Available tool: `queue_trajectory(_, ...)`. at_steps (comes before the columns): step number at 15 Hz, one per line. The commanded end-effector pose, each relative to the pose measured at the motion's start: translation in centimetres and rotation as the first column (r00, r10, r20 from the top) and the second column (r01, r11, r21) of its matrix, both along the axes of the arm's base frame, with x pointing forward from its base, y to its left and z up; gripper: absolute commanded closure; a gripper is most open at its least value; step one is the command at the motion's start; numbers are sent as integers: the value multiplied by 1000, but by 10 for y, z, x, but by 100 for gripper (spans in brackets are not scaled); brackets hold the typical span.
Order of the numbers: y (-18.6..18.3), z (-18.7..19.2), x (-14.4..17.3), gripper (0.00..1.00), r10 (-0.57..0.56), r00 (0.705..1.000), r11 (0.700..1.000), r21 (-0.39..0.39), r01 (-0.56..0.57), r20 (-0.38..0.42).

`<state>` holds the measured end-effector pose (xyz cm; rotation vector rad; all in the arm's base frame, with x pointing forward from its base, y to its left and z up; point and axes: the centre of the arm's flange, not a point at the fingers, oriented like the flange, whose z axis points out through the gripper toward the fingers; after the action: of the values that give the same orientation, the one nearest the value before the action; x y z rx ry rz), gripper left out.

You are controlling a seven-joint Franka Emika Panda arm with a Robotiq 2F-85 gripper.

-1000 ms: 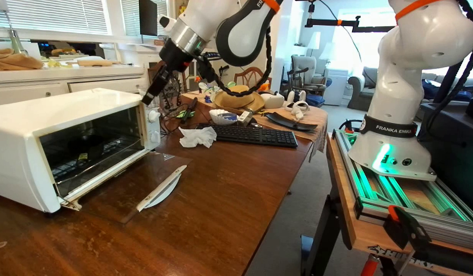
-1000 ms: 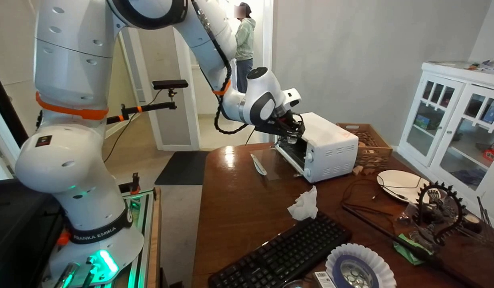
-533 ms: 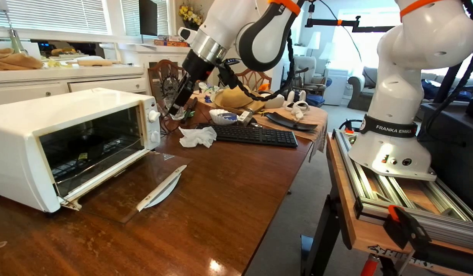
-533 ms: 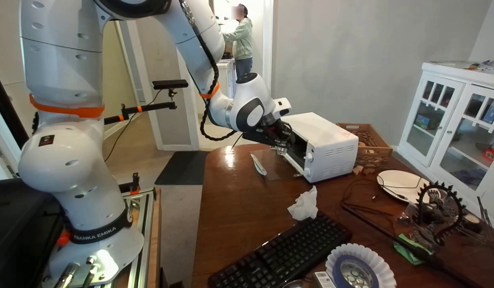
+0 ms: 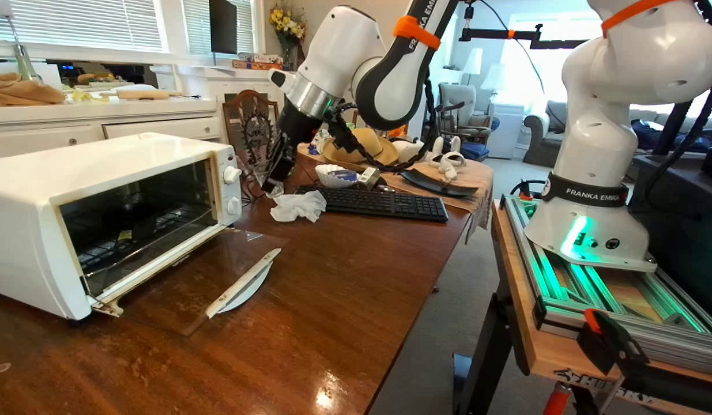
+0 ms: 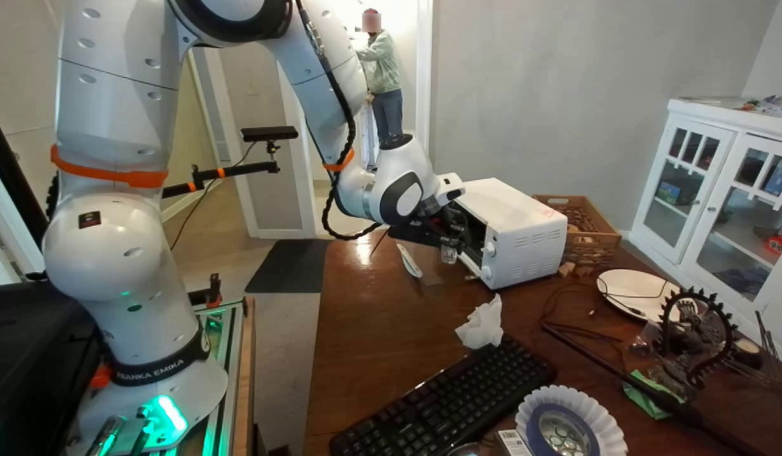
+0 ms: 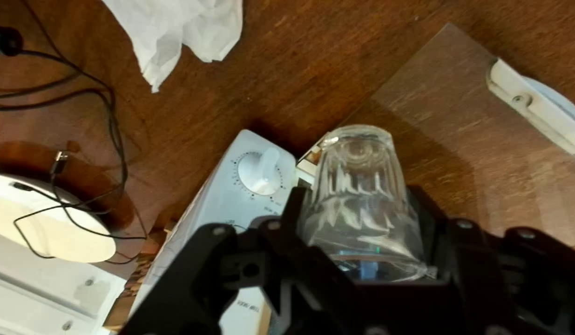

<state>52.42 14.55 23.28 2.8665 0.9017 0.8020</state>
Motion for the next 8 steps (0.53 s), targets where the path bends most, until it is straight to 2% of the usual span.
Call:
queue_trajectory(1, 5, -5, 0, 45, 8, 1000, 1000, 2, -8, -7)
queue_trajectory(4, 10, -10, 2, 45, 16, 1000, 1000, 4, -16, -13)
queue_trajectory(5, 10, -10, 2, 70, 15, 1000, 1000, 4, -15, -12)
queue_trajectory(8, 19, -18, 6, 70, 21, 1000, 1000, -17, -21, 9)
